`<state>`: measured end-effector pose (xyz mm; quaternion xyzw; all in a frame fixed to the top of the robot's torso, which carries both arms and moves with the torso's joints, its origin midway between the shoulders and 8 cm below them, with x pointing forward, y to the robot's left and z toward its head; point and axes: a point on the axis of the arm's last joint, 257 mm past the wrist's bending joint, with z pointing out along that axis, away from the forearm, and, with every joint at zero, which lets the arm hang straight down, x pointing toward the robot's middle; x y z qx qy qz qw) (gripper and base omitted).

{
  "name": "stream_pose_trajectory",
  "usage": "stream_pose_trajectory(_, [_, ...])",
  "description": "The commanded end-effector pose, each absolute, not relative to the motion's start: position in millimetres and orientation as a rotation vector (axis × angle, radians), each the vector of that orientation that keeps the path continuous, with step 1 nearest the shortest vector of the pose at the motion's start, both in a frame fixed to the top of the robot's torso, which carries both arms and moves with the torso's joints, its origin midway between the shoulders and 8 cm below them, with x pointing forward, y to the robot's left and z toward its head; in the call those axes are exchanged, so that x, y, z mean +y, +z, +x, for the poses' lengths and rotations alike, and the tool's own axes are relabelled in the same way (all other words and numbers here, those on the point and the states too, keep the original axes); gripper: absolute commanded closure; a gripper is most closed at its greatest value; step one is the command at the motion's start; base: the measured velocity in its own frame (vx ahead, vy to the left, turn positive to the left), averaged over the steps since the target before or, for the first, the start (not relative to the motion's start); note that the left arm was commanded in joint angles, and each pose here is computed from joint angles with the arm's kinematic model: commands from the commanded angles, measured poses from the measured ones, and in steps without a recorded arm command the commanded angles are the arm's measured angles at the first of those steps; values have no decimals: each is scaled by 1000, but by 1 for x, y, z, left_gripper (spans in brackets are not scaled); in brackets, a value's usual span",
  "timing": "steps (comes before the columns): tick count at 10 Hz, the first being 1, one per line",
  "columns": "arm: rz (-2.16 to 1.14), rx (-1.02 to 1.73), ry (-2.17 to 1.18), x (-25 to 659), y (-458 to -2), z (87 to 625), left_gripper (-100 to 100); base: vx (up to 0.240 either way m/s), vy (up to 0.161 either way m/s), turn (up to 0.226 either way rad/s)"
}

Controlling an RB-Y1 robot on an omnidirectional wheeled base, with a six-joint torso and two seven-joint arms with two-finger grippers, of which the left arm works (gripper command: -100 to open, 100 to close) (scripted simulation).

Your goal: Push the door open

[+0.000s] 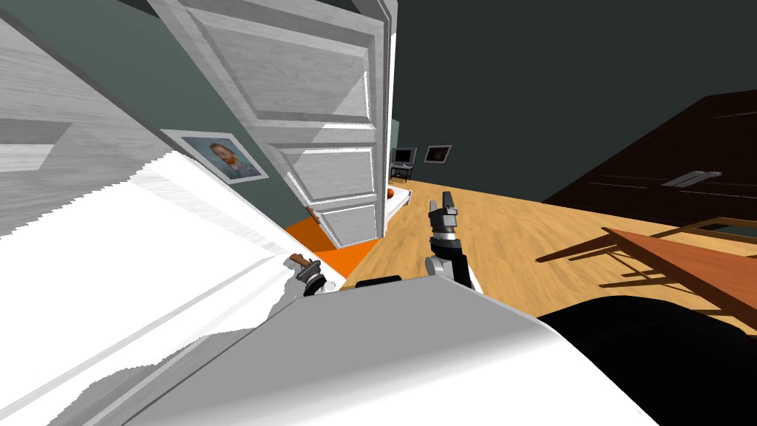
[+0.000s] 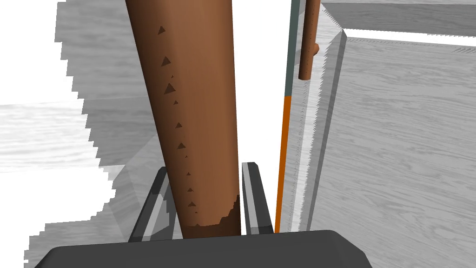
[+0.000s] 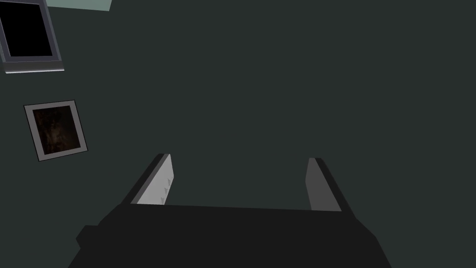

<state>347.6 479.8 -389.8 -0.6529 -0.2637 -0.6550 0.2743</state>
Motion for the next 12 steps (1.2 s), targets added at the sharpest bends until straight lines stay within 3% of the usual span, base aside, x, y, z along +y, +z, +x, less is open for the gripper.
stream_pose_trajectory(1, [-1742, -726, -1747, 487, -390, 343, 100, 100, 37, 10])
stream_pose_trajectory(12, [-1611, -874, -1611, 550, -391, 291, 100, 179, 89, 26])
